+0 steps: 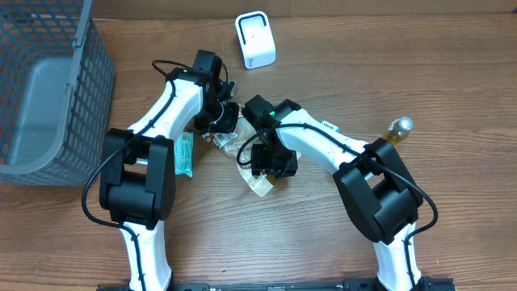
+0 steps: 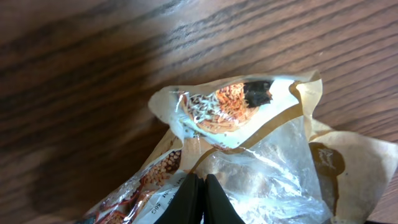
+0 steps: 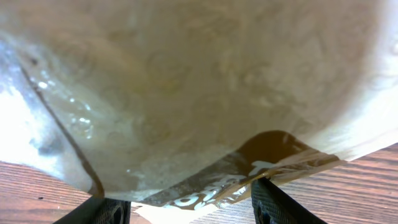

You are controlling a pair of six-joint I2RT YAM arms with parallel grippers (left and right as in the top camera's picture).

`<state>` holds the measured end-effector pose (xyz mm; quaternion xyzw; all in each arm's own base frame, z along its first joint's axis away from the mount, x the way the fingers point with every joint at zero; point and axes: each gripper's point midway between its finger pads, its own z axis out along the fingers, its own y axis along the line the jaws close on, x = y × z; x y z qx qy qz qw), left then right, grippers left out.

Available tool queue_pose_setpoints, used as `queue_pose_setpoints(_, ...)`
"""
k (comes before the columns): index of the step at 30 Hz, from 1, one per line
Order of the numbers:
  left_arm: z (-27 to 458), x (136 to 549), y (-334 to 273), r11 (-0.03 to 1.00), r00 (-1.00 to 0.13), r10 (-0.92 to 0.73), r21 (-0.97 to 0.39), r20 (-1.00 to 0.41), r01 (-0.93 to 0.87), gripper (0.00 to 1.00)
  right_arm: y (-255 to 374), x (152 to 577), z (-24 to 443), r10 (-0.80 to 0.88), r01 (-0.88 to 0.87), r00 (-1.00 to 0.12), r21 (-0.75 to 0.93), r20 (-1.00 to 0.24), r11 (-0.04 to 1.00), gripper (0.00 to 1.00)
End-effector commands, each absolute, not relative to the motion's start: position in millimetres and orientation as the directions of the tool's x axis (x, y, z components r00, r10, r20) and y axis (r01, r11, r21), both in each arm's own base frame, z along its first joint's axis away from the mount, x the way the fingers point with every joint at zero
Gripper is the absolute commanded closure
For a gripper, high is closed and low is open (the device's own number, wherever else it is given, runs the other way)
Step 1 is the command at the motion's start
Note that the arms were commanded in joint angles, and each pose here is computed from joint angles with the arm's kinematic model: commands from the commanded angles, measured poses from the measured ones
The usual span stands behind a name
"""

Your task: Scan the item barcode

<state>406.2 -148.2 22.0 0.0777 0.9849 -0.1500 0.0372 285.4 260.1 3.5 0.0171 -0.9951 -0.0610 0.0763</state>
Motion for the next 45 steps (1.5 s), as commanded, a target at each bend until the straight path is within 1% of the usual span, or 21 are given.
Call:
queue_pose_setpoints(1,14.2,397.4,-135.6,0.965,-0.993,0.113,-0.233,-0.042,0.119,0.95,240.3,294.9,-5.4,-0.022,-0.019,-0.995,0.032,0.096,0.999,0.41)
queue_pose_setpoints(4,12.5,391.8,-127.8,0.977,-0.996,0.091,-0.193,-0.012,0.092,0.96,240.7,296.0,-5.5,-0.026,-0.023,-0.996,0.033,0.091,0.999,0.38)
queue_pose_setpoints(9,12.3,386.0,-126.5,0.978,-0.996,0.092,-0.190,0.012,0.088,0.94,240.7,296.1,-5.5,-0.026,-0.023,-0.996,0.033,0.091,0.999,0.37)
queue_pose_setpoints(12,12.2,384.5,-126.2,0.978,-0.996,0.092,-0.190,0.018,0.087,0.96,240.7,296.0,-5.5,-0.026,-0.023,-0.996,0.033,0.091,0.999,0.37)
queue_pose_setpoints(17,16.5,395.7,-131.3,0.973,-0.996,0.082,-0.215,-0.022,0.085,0.96,241.5,297.0,-5.6,-0.026,-0.023,-0.996,0.036,0.087,0.999,0.36)
queue_pose_setpoints(22,35.1,416.9,-136.7,0.969,-0.993,0.075,-0.227,-0.090,0.094,0.96,241.8,297.3,-5.6,-0.026,-0.023,-0.996,0.037,0.086,0.999,0.35)
queue_pose_setpoints(28,55.4,433.1,-165.3,0.918,-0.984,0.080,-0.372,-0.157,0.134,0.96,241.8,297.4,-5.6,-0.026,-0.023,-0.996,0.037,0.085,0.999,0.34)
queue_pose_setpoints(29,55.9,433.4,-170.3,0.909,-0.983,0.084,-0.391,-0.163,0.143,0.96,241.8,297.4,-5.6,-0.026,-0.023,-0.996,0.037,0.085,0.999,0.31)
queue_pose_setpoints(30,54.7,433.5,-173.7,0.906,-0.981,0.090,-0.396,-0.170,0.152,0.96,241.8,297.3,-5.6,-0.026,-0.023,-0.996,0.037,0.086,0.999,0.31)
queue_pose_setpoints(34,39.2,430.3,-174.9,0.932,-0.976,0.118,-0.319,-0.182,0.172,0.96,241.6,297.1,-5.6,-0.026,-0.023,-0.996,0.037,0.087,0.999,0.31)
queue_pose_setpoints(40,10.8,421.1,-166.7,0.960,-0.978,0.140,-0.222,-0.152,0.171,0.96,241.8,297.2,-5.6,-0.026,-0.023,-0.996,0.037,0.086,0.999,0.29)
queue_pose_setpoints(41,8.3,419.8,-166.5,0.960,-0.980,0.139,-0.223,-0.144,0.169,0.96,241.9,297.2,-5.6,-0.026,-0.023,-0.996,0.038,0.086,0.999,0.24)
queue_pose_setpoints(43,7.6,419.0,-165.9,0.961,-0.981,0.134,-0.225,-0.139,0.163,0.96,242.0,297.4,-5.6,-0.027,-0.024,-0.996,0.038,0.086,0.999,0.00)
queue_pose_setpoints(45,7.7,419.5,-165.2,0.961,-0.981,0.132,-0.224,-0.140,0.162,0.96,242.5,298.1,-4.9,-0.059,-0.056,-0.995,0.043,0.082,0.998,0.00)
